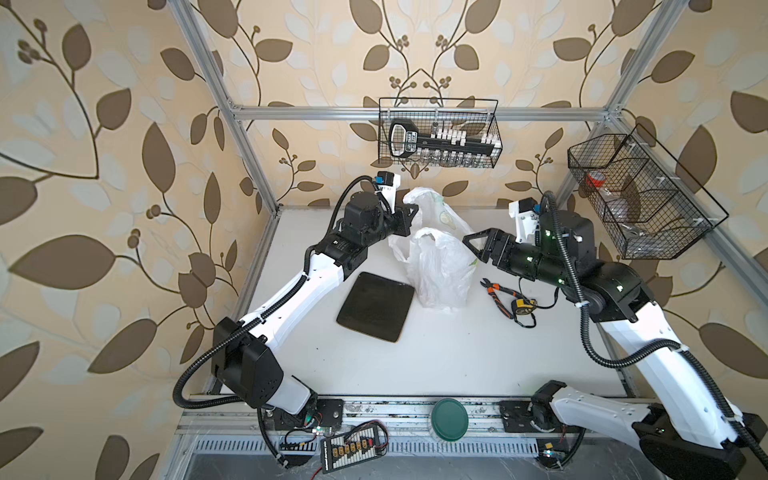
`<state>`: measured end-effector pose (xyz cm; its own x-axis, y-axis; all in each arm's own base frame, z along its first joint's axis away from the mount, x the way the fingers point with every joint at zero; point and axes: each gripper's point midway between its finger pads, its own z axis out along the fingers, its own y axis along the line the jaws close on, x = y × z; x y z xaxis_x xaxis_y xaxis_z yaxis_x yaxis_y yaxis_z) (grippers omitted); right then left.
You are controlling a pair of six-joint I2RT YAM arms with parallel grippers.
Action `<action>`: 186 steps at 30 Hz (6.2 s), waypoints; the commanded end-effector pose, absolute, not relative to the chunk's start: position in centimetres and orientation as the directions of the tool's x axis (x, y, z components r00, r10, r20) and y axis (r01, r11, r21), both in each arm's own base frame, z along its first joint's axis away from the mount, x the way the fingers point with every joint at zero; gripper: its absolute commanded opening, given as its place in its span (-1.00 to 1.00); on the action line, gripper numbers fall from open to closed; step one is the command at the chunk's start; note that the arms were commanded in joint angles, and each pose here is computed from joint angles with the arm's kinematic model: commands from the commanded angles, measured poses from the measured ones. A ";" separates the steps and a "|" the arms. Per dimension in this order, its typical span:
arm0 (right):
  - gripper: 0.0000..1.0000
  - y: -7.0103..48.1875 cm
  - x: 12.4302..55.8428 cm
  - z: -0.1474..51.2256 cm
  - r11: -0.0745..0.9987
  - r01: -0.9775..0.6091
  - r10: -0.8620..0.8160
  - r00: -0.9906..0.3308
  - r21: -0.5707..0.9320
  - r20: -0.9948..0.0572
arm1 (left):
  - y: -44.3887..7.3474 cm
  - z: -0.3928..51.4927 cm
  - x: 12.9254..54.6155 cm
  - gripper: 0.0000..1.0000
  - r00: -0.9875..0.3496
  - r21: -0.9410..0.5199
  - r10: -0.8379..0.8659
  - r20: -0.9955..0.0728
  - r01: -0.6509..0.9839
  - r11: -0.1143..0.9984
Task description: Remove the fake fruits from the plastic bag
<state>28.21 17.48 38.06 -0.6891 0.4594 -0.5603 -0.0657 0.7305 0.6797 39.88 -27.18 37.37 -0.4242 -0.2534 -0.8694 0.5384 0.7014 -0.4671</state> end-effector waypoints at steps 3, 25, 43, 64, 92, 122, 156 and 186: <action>0.99 15.8 31.3 33.9 0.697 0.207 0.608 -0.679 0.686 -0.412 | -26.7 40.1 38.1 -1.00 -0.385 -0.513 -0.349 -0.854 0.518 0.684; -1.00 11.4 42.5 36.3 0.745 0.102 0.579 -0.589 0.659 -0.564 | -27.6 44.1 41.0 -1.00 -0.224 -0.456 -0.400 -0.889 0.532 0.714; -0.92 10.4 42.7 27.4 0.777 0.007 0.457 -0.694 0.630 -0.556 | -29.6 34.1 40.6 -1.00 -0.317 -0.516 -0.407 -0.857 0.537 0.667; 0.99 12.3 25.3 33.2 0.809 -0.169 0.266 -0.749 0.563 -0.606 | -30.9 28.8 32.7 -1.00 -0.519 -0.624 -0.367 -0.772 0.514 0.588; -0.39 12.3 26.9 24.5 0.883 0.297 0.462 -0.690 0.364 -0.557 | -28.6 27.2 32.4 -1.00 -0.530 -0.679 -0.455 -0.716 0.377 0.630; 0.62 2.7 21.4 23.0 0.880 0.406 0.465 -0.634 0.246 -0.618 | -27.5 24.4 31.8 -1.00 -0.568 -0.657 -0.414 -0.712 0.331 0.677; -0.52 23.2 36.6 17.6 0.621 -0.498 -0.730 -0.085 -0.606 -0.678 | -26.3 29.4 30.7 -1.00 -0.532 -0.644 -0.419 -0.736 0.359 0.676; 0.49 19.0 43.6 7.4 0.991 0.106 0.135 -0.682 0.085 -0.718 | -25.1 25.1 25.7 -1.00 -0.662 -0.642 -0.290 -0.692 0.379 0.667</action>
